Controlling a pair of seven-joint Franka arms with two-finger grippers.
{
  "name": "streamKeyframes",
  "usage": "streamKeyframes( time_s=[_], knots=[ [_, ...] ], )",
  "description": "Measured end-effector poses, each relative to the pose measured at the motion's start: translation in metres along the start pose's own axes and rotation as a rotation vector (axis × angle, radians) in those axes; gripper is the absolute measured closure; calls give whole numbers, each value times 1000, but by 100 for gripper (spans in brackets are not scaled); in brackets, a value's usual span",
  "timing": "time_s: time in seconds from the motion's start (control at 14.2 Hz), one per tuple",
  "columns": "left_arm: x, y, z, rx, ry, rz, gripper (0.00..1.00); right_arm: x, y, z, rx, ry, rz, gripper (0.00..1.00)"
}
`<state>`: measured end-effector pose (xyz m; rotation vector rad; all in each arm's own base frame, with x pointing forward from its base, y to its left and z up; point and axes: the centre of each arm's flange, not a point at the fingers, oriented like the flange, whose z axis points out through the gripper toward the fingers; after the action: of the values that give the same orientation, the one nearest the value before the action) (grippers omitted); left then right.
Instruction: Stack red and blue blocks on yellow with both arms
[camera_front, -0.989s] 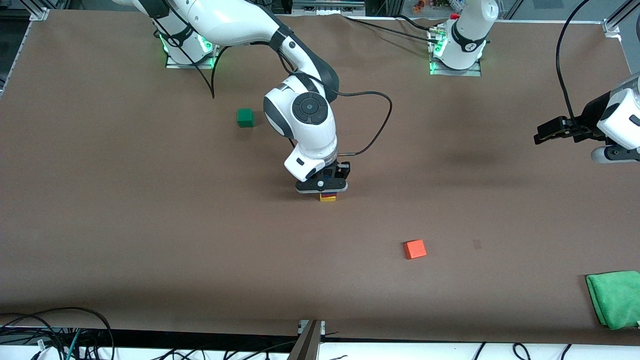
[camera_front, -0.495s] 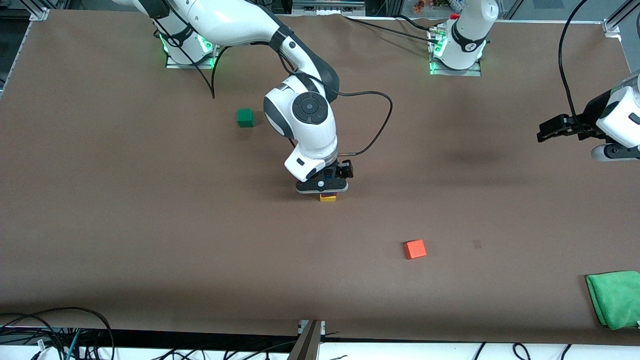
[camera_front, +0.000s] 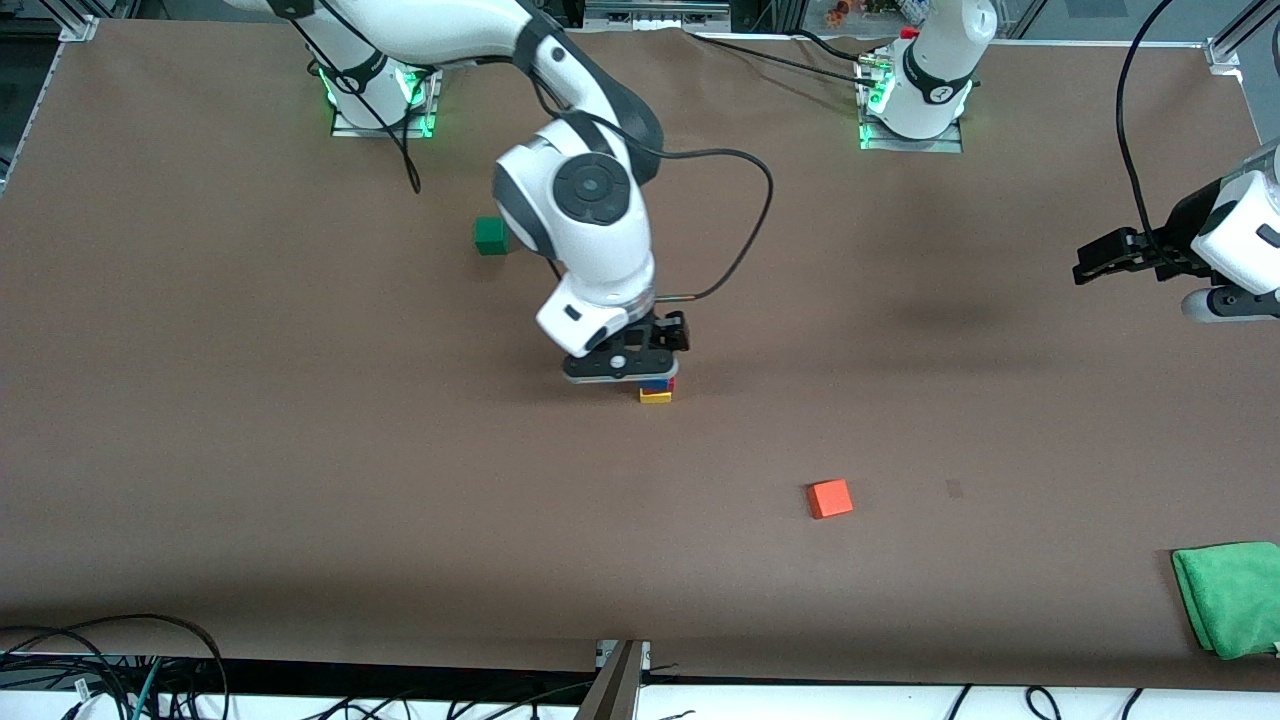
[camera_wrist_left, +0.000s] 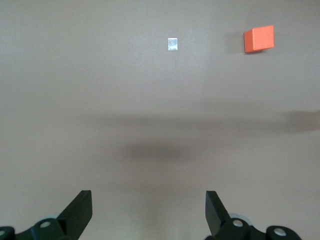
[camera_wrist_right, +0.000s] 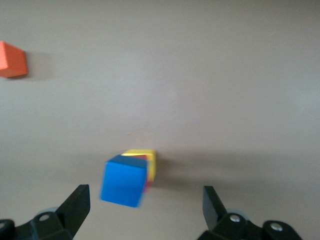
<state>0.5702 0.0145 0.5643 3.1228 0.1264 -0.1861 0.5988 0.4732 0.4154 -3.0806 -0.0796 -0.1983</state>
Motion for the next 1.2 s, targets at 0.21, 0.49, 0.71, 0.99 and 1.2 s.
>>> streamKeyframes(
  time_s=[0.21,0.49,0.71,0.99,1.2],
  knots=[
    [0,0,0,0,0,0,0,44,110,-45,-50,-78,-36,0],
    [0,0,0,0,0,-1,0,75,252,-83,-74,-167,-47,0],
    [0,-1,0,0,0,-2,0,81,338,-111,-72,-193,-13,0],
    [1,-1,0,0,-1,-2,0,58,419,-160,-68,-199,92,0],
    [1,-1,1,0,-1,-3,0,30,424,-190,-83,-197,97,0]
  ],
)
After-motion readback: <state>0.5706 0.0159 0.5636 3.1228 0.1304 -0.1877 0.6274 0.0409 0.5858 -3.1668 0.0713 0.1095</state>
